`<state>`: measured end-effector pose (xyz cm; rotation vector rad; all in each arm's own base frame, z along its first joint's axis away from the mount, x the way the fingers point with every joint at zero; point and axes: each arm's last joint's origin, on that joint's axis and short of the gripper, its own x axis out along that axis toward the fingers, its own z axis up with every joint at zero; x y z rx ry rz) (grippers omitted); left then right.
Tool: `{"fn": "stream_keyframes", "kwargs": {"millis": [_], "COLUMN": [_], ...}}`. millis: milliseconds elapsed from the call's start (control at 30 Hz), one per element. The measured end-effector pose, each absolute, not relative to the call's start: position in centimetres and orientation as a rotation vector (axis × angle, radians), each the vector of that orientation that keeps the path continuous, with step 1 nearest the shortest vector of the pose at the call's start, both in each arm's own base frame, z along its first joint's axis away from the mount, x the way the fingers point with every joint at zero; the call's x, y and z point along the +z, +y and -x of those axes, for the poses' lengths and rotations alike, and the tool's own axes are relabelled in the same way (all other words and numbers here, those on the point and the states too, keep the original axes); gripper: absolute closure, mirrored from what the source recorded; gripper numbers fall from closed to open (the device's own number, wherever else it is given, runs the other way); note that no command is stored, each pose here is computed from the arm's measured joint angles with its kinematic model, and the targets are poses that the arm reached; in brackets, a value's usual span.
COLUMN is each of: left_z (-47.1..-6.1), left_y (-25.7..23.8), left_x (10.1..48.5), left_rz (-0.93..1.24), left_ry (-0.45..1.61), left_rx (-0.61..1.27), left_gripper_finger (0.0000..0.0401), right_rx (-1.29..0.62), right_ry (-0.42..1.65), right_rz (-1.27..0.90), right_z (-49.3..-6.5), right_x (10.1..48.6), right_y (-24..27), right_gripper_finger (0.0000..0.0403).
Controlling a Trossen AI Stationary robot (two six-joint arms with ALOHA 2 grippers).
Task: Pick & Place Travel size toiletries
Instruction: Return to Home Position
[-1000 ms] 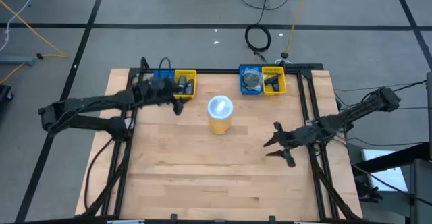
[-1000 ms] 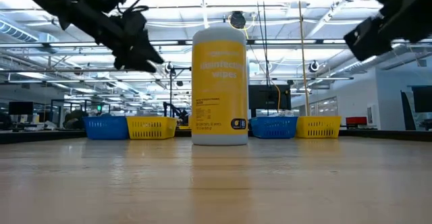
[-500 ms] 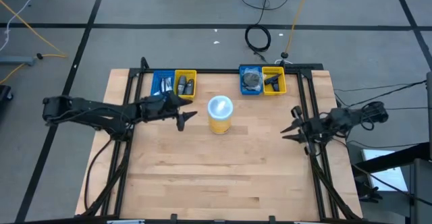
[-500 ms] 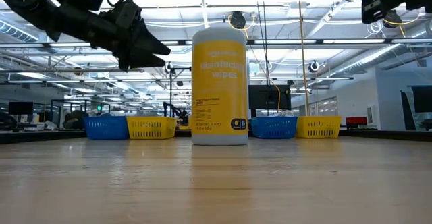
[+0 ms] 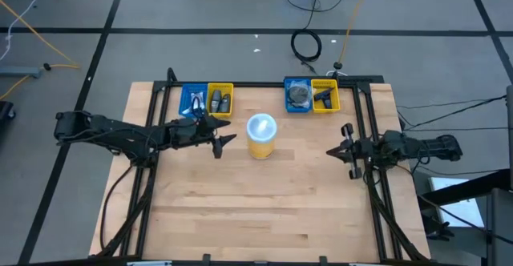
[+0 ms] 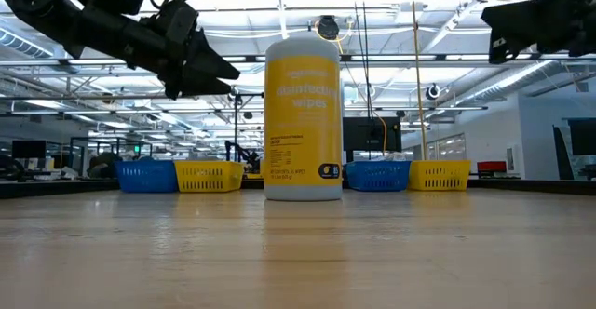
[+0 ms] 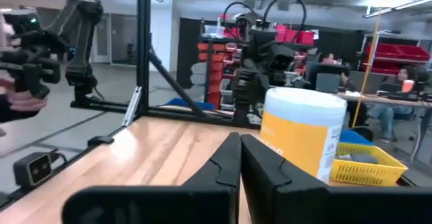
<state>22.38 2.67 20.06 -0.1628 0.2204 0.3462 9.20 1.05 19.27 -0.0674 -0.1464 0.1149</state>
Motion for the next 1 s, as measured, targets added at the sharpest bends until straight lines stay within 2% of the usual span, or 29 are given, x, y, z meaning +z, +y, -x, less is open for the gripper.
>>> {"fn": "stream_keyframes", "kwargs": {"millis": [133,567,733,1000], "left_z": [-22.4,-22.2,-19.5,-14.0], "left_y": [2.7,2.2,1.5,1.4], "left_x": [20.1,20.1,18.4,16.3], "left_rz": [0.165,0.140,0.112,0.119], "left_ry": [0.217,0.233,0.220,0.062], "left_rx": [0.346,0.322,0.317,0.346], "left_gripper_finger": [0.0130,0.0130,0.0130,0.0130], "right_rx": [0.064,0.049,0.049,0.049], "right_ry": [-0.095,-0.061,-0.059,-0.058], "right_rz": [0.027,-0.068,-0.068,-0.068], "right_z": [-9.6,-9.7,-9.7,-9.7], "right_x": [17.9,17.4,17.3,17.3], "right_y": [0.6,0.4,0.4,0.4], "right_gripper_finger": [0.0402,0.0397,0.0395,0.0394]}}
